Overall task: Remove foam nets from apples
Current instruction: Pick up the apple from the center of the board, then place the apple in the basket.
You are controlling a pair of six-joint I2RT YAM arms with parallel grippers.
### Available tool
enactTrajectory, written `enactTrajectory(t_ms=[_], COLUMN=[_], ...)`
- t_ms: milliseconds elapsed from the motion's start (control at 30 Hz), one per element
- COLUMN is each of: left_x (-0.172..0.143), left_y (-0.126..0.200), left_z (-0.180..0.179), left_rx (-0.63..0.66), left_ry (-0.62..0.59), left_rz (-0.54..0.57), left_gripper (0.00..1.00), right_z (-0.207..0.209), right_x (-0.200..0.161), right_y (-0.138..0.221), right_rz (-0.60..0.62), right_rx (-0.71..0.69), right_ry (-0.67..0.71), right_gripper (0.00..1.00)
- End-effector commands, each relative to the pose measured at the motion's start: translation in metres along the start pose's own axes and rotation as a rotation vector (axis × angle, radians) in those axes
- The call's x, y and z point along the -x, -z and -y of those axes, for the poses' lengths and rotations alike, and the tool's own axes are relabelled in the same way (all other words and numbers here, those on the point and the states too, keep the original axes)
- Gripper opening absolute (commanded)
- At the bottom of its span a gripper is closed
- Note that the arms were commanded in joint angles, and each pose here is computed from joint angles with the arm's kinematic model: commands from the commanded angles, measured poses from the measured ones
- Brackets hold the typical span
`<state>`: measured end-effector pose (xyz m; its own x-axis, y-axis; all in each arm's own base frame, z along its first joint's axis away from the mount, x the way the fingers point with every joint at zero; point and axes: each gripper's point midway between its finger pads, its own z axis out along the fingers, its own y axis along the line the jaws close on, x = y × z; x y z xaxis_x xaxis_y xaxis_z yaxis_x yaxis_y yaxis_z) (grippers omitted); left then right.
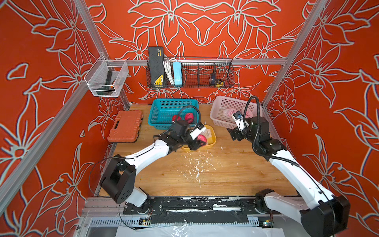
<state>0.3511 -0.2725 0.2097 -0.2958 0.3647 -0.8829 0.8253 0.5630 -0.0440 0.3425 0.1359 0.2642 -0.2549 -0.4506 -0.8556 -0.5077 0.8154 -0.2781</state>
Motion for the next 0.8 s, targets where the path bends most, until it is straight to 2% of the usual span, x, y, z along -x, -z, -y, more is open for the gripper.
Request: enactTrajectory(t_ms=[0,67,167,267,367,533,633,767], left_x=[0.032,0.034,0.025,0.008,-0.021,-0.058,-0.081,-0.102], left_y=[0.025,0.035,0.048,0.049,0.035,0.016,0.007,0.004], left_z=[-0.067,-0.119,-0.186,-0.235,-0.273,-0.311,-0.321,-0.327], left_rx=[0.221,0.37,0.519,0.601,0.666,0.702,0.717,0.734], left_ry=[0.069,0.143,0.253,0.316,0.354,0.409,0.433,0.466], left_rz=[0.096,0.109,0.132,0.124,0.051,-0.011,-0.087,-0.125], left_gripper=[0.49,0.5,0.49,0.5,0.49,0.5,0.5,0.52], right_z=[-0.001,-0.003,-0.005,-0.003,-0.001,0.011,0.024,0.048], right_x=[0.013,0.011,0.007,0.006,0.004,0.008,0.011,0.007], right_y=[0.003,-0.001,-0.007,-0.013,-0.024,-0.045,-0.055,-0.07], right_rz=[0.035,0.027,0.01,-0.008,-0.034,-0.057,-0.075,-0.124], right_rx=[0.023,0.034,0.044,0.04,0.036,0.012,-0.023,-0.087], right_ry=[-0.046,-0.063,-0.066,-0.052,-0.046,-0.063,-0.077,-0.116], right_gripper=[0.91,0.91,0.91,0.92,0.92,0.93,0.93,0.93])
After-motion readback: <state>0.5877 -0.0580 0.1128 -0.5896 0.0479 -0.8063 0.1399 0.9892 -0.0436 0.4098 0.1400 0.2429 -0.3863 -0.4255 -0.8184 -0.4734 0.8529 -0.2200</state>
